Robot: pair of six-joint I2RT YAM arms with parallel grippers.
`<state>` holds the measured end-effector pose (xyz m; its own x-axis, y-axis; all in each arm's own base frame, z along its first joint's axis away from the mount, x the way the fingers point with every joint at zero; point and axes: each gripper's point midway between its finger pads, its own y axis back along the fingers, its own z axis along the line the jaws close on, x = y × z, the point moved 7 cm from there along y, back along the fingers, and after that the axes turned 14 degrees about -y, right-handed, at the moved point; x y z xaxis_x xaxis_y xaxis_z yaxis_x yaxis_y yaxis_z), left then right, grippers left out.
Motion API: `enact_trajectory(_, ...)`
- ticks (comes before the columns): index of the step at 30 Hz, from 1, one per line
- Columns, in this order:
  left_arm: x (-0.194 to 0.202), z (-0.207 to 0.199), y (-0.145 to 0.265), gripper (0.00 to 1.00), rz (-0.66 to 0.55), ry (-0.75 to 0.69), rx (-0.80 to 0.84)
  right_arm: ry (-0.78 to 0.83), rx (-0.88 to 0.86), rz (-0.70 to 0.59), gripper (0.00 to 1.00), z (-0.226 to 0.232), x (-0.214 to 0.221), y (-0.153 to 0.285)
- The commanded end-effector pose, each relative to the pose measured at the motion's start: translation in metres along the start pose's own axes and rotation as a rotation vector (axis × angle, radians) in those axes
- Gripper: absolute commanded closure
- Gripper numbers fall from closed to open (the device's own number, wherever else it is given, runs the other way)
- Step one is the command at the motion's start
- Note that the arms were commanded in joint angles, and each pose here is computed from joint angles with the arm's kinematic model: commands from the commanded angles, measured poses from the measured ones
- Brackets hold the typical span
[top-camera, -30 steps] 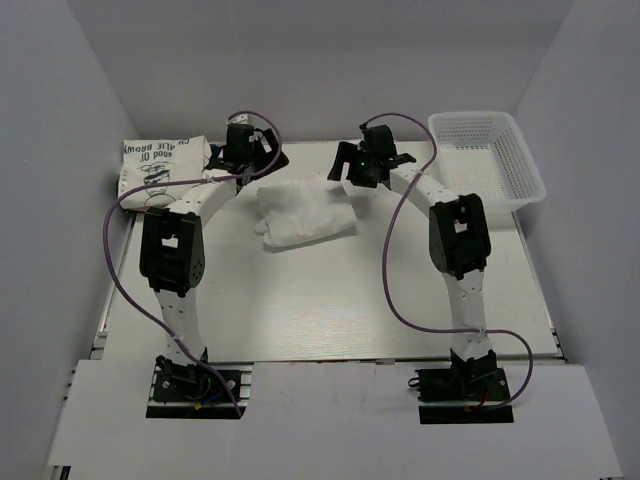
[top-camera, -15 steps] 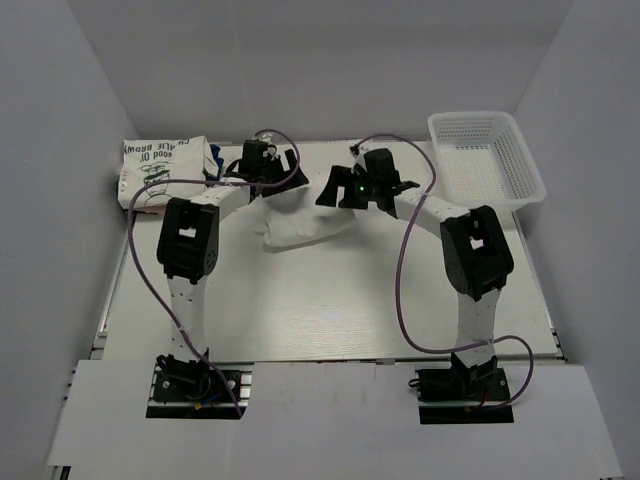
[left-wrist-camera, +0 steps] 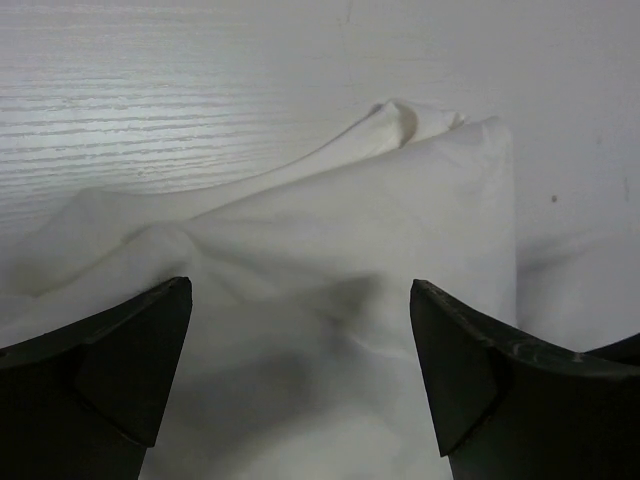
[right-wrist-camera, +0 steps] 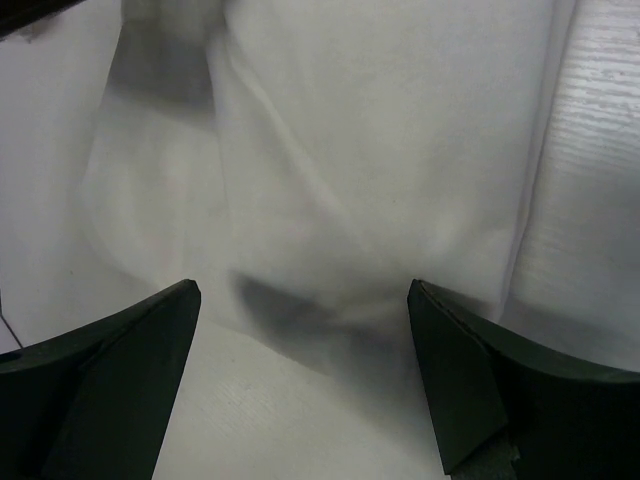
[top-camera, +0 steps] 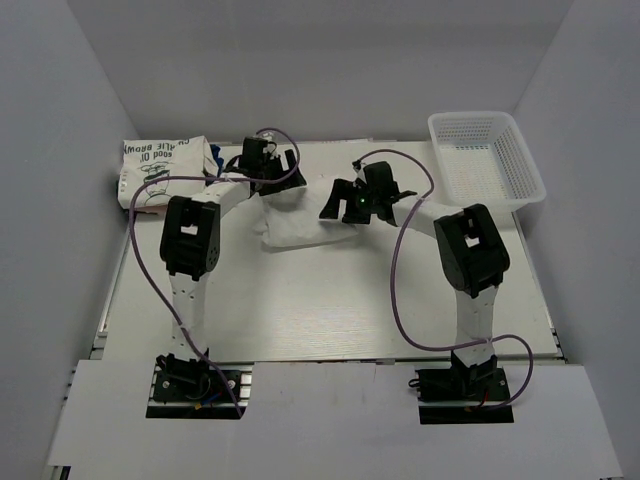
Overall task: Fold and stack the t-shirts
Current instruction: Smooth out wrinkles on the folded tshirt
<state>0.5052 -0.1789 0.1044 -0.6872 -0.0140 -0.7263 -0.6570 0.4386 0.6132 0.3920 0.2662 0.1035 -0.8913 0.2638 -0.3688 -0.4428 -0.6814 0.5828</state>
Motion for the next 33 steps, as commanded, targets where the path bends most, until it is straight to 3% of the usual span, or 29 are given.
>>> enact_trajectory(1, -0.066, -0.044, 0.075, 0.0, -0.157, -0.104, 0.075, 0.045, 0.036, -0.042, 0.1, 0.018, -0.007, 0.031)
enact_trajectory(3, -0.072, -0.059, 0.101, 0.0, -0.181, -0.121, 0.148, 0.057, 0.01, -0.078, 0.1, 0.029, -0.016, 0.043)
enact_trajectory(9, -0.002, -0.072, 0.123, 0.0, -0.068, -0.084, 0.261, 0.023, -0.061, -0.111, 0.1, 0.05, -0.028, 0.045)
enact_trajectory(10, 0.027, -0.065, 0.121, 0.0, -0.012, -0.043, 0.251, 0.014, -0.065, -0.099, 0.1, 0.048, -0.026, 0.042)
enact_trajectory(11, 0.028, -0.072, 0.127, 0.0, -0.05, -0.055, 0.279, 0.01, -0.069, -0.09, 0.1, 0.047, -0.024, 0.041)
enact_trajectory(15, 0.088, -0.056, 0.123, 0.0, 0.052, 0.019, 0.231, -0.042, -0.024, -0.069, 0.1, 0.029, -0.014, 0.03)
enact_trajectory(20, 0.128, -0.034, 0.109, 0.0, 0.168, 0.088, 0.115, -0.103, 0.05, -0.013, 0.1, -0.003, 0.005, 0.018)
enact_trajectory(26, 0.141, -0.026, 0.112, 0.0, 0.214, 0.112, 0.084, -0.13, 0.09, 0.038, 0.1, -0.02, 0.016, 0.011)
enact_trajectory(30, 0.111, -0.044, 0.136, 0.0, 0.134, 0.033, 0.11, -0.1, 0.144, 0.009, 0.1, -0.017, 0.009, 0.022)
enact_trajectory(33, 0.075, -0.054, 0.155, 0.0, 0.048, -0.067, 0.123, 0.019, 0.103, -0.046, 0.1, 0.01, -0.006, 0.045)
